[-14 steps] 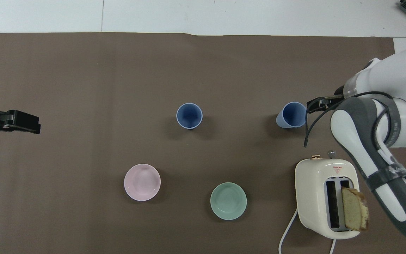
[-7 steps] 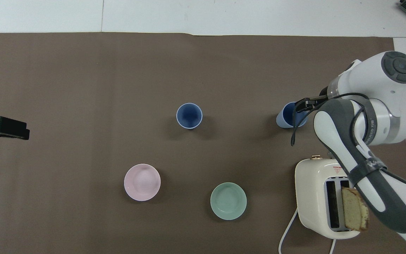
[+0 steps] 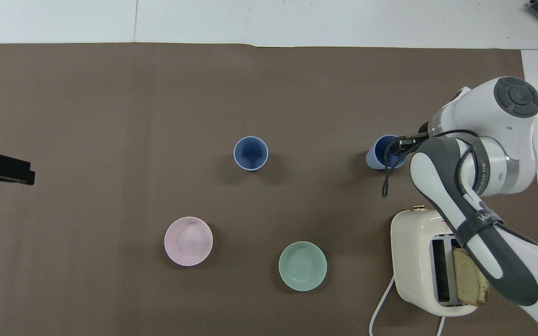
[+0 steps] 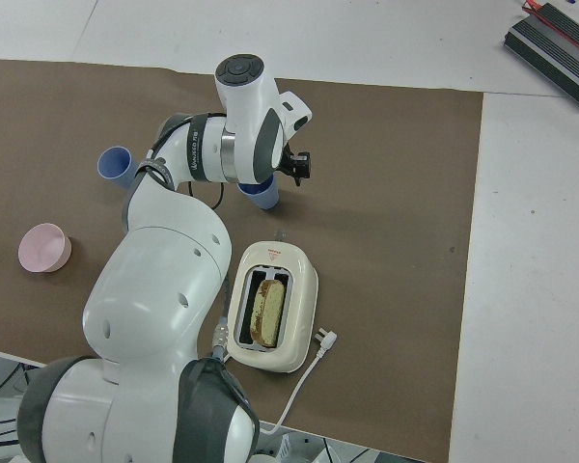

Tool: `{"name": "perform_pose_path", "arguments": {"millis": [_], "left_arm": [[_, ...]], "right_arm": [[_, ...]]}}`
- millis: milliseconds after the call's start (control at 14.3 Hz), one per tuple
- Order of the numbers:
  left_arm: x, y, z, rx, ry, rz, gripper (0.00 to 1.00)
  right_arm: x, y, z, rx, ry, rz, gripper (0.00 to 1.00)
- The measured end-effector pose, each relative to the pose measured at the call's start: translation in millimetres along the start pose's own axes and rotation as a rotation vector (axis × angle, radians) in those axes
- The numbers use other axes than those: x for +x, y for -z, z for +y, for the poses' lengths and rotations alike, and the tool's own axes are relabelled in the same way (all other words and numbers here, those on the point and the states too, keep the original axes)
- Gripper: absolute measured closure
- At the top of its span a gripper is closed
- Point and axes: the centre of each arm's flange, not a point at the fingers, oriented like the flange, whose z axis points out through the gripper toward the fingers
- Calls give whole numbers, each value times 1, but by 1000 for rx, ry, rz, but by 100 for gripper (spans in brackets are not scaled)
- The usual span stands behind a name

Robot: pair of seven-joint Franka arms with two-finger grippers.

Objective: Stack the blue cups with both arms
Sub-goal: 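Grasp the blue cup with the right gripper and lift it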

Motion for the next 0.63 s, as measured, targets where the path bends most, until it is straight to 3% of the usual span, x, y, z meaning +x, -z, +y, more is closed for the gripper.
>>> {"name": "perform_pose_path", "arguments": {"millis": [350, 420, 630], "left_arm": [[0, 0, 0, 0, 0, -1, 0], [0, 0, 0, 0, 0, -1, 0], [0, 0, 0, 0, 0, -1, 0]], "right_arm": [[0, 0, -1, 1, 0, 1, 86], [1, 5, -5, 9, 3, 11, 93], [7, 20, -25, 9, 33, 40, 95]]}}
